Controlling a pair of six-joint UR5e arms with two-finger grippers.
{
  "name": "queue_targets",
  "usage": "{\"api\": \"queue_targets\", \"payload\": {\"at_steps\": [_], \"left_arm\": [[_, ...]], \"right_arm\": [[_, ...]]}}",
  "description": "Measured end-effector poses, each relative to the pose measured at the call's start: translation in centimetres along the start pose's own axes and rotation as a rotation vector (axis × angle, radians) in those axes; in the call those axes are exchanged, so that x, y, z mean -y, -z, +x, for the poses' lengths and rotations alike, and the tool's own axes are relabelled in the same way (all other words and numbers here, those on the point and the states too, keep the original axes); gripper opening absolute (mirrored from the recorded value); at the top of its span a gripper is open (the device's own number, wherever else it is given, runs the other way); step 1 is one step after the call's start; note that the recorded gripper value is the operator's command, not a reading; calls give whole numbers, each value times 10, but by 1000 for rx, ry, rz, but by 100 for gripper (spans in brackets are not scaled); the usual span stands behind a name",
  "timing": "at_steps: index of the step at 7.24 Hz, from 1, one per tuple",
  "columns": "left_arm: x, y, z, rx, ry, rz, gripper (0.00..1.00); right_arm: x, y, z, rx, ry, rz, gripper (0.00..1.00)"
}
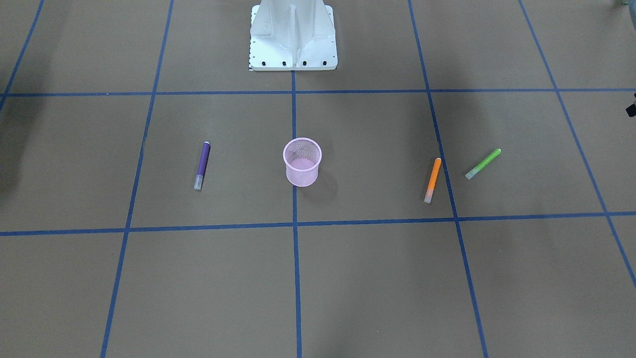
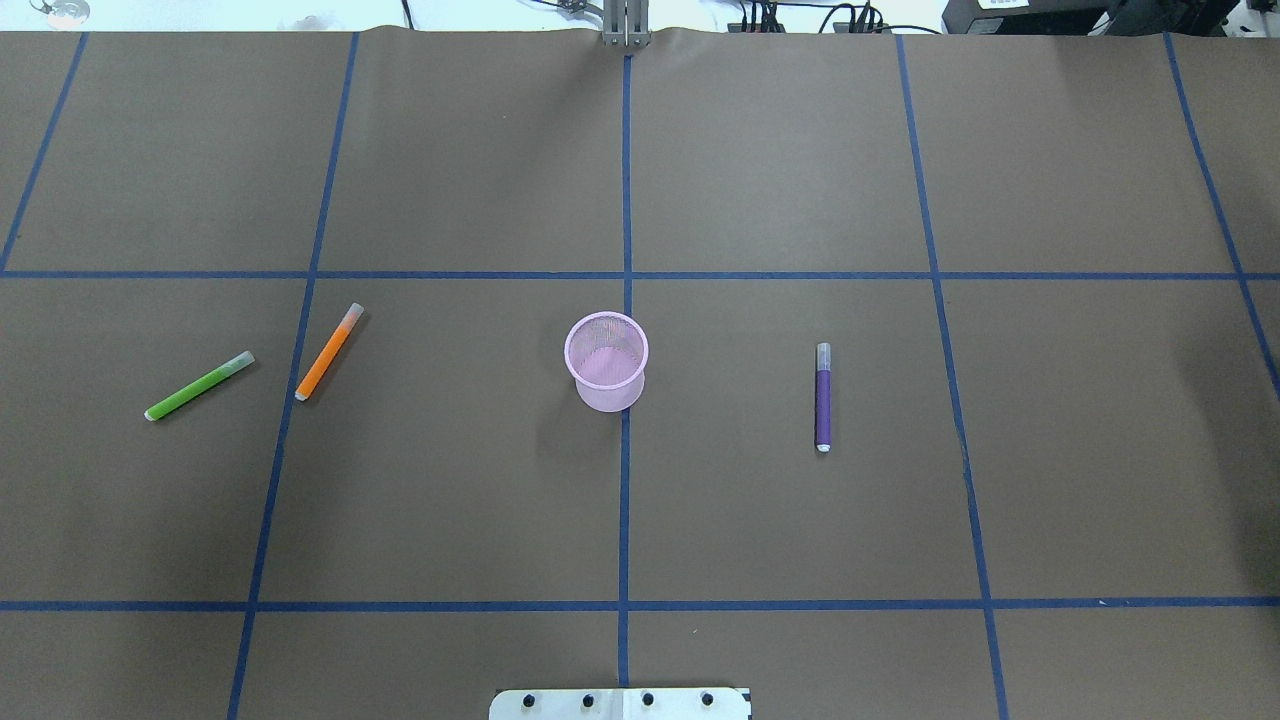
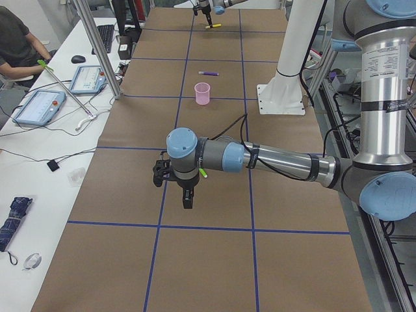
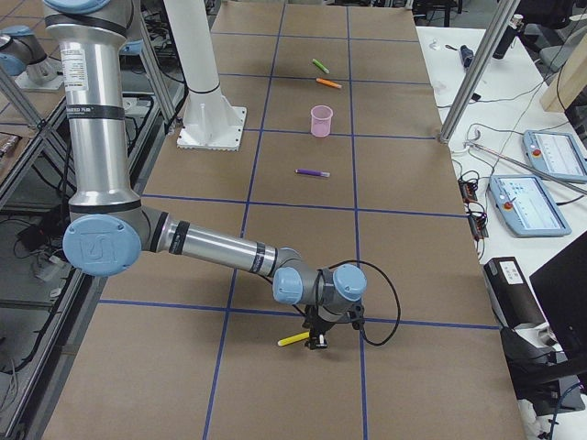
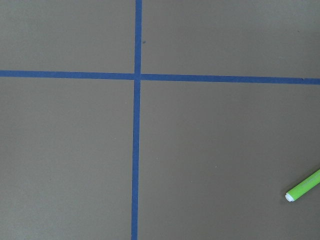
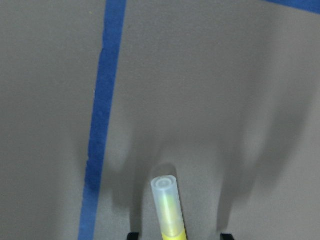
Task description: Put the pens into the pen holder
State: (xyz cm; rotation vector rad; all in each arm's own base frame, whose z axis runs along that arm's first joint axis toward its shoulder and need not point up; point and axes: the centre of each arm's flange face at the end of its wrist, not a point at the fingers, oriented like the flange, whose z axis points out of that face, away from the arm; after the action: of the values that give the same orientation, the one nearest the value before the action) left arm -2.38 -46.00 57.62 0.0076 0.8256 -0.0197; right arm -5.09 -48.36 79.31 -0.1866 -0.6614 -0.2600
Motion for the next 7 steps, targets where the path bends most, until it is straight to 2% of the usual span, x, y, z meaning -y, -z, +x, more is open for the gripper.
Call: {"api": "queue_targets", "payload": {"at_steps": [2, 3, 7], "left_arm": [[0, 0, 0, 0, -1, 0, 100], [0, 0, 0, 0, -1, 0, 100], [-1, 5, 5, -1, -9, 9, 100]], "right_arm": [[-1, -1, 0, 2, -1, -2, 12], [-1, -2, 1, 3, -2, -3, 0], [5, 5, -8, 41, 1, 10, 0]]}}
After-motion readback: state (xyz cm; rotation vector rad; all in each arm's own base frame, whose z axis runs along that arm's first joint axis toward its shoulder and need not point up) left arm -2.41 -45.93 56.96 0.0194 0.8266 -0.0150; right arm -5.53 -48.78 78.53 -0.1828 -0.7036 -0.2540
